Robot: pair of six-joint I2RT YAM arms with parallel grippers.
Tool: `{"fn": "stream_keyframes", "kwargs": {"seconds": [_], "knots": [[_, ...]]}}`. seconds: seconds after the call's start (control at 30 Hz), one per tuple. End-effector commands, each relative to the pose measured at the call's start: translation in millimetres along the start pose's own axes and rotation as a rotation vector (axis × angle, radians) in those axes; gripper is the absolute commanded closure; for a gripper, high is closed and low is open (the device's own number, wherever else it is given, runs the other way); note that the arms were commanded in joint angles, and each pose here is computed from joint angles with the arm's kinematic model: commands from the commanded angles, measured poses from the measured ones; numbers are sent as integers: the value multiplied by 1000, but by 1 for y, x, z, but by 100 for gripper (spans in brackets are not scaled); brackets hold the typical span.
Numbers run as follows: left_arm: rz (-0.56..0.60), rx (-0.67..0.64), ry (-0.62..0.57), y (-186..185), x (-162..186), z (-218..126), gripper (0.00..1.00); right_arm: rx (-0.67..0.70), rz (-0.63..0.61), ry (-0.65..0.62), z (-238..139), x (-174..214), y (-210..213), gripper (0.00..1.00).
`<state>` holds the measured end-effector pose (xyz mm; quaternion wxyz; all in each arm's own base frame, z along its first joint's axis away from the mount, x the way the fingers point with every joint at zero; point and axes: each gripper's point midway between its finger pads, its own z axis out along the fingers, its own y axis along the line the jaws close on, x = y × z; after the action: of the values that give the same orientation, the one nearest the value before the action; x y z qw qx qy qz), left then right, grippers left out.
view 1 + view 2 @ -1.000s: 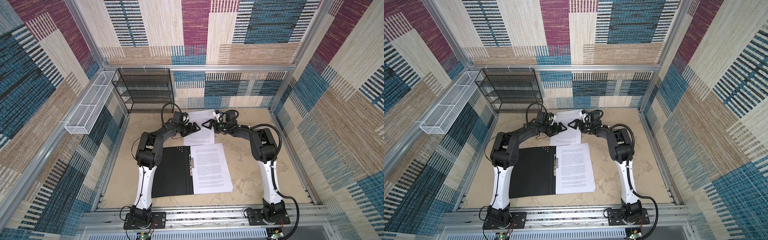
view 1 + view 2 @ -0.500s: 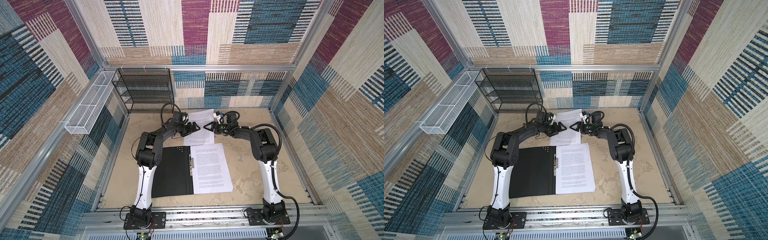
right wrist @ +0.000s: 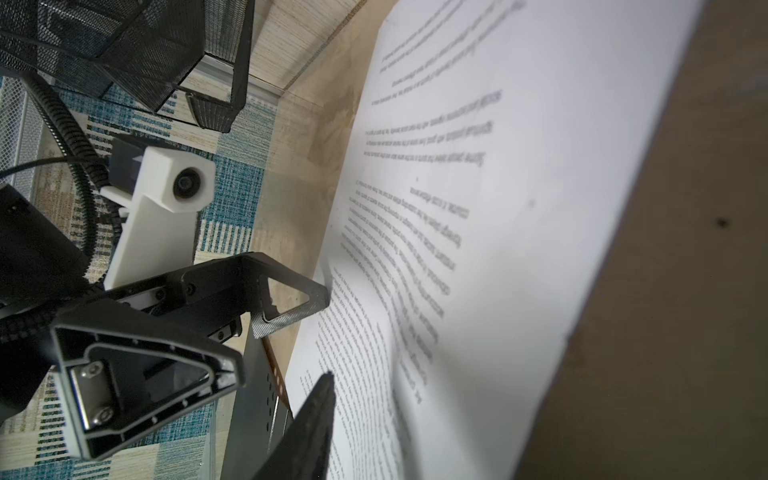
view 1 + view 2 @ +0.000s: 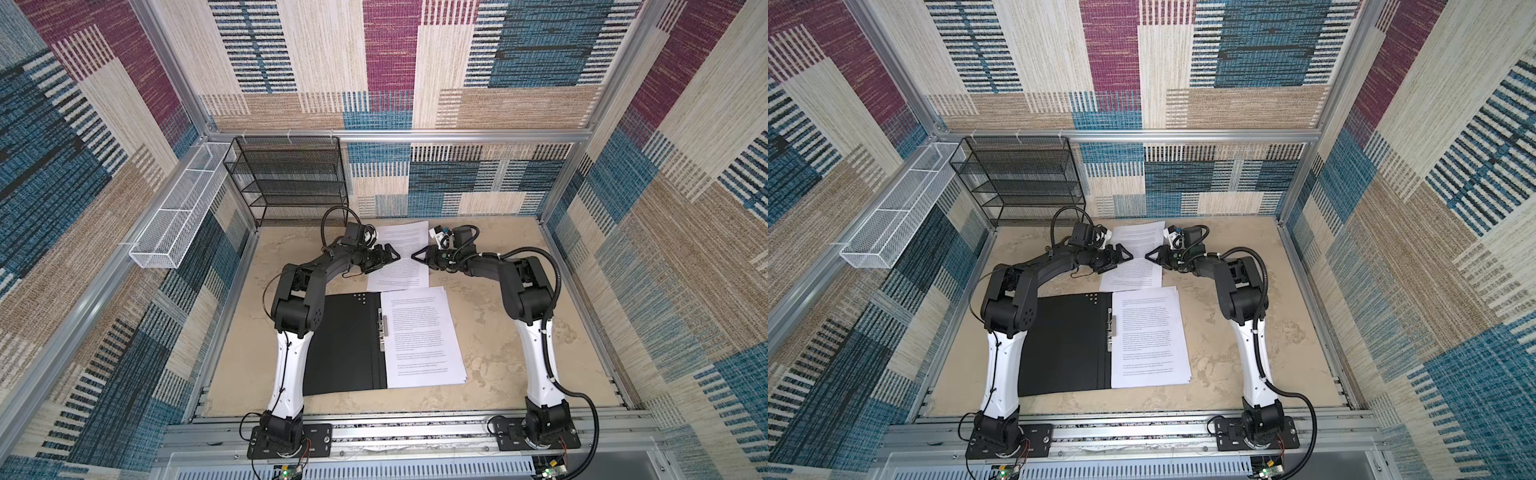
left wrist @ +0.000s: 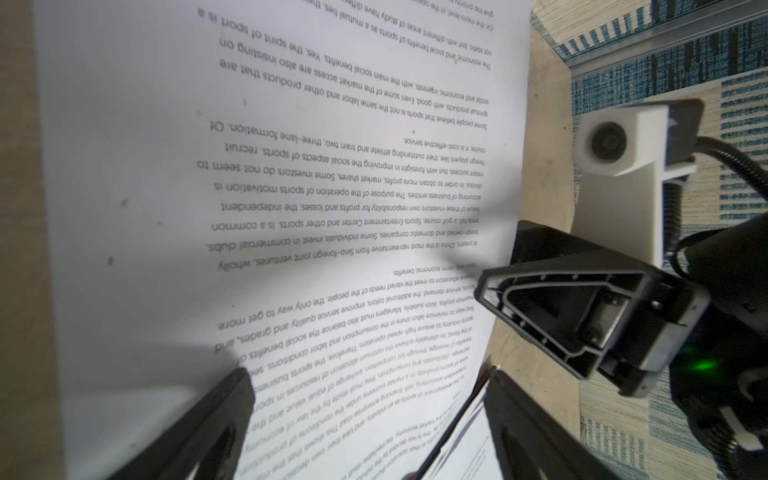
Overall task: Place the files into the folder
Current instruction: 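Lift the sheet upright with the right gripper while the left gripper withdraws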
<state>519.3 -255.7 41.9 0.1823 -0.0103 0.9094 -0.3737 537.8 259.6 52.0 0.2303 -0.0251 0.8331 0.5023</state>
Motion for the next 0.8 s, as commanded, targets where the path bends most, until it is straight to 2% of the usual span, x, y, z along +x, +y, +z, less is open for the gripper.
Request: {"fn": "stream_keyframes", "kwargs": {"seconds": [0.0, 0.03, 0.17, 0.27, 0.53, 0.77], "knots": [[-191, -239, 167, 61, 58, 2, 9, -8, 5, -28, 1, -6, 0, 68], [-191, -233, 167, 60, 57, 2, 9, -11, 6, -29, 1, -6, 1, 69], [-195, -146, 153, 40, 48, 3, 9, -10, 10, -30, 4, -10, -2, 89], [-190, -61, 132, 17, 34, -1, 8, -10, 10, -41, 6, -17, -3, 100], [-146, 49, 89, -31, 8, -21, 8, -15, -6, -73, 10, -45, 2, 100], [-90, 48, -1, -63, -2, -68, 8, -22, -34, -127, -1, -86, 12, 100]]}}
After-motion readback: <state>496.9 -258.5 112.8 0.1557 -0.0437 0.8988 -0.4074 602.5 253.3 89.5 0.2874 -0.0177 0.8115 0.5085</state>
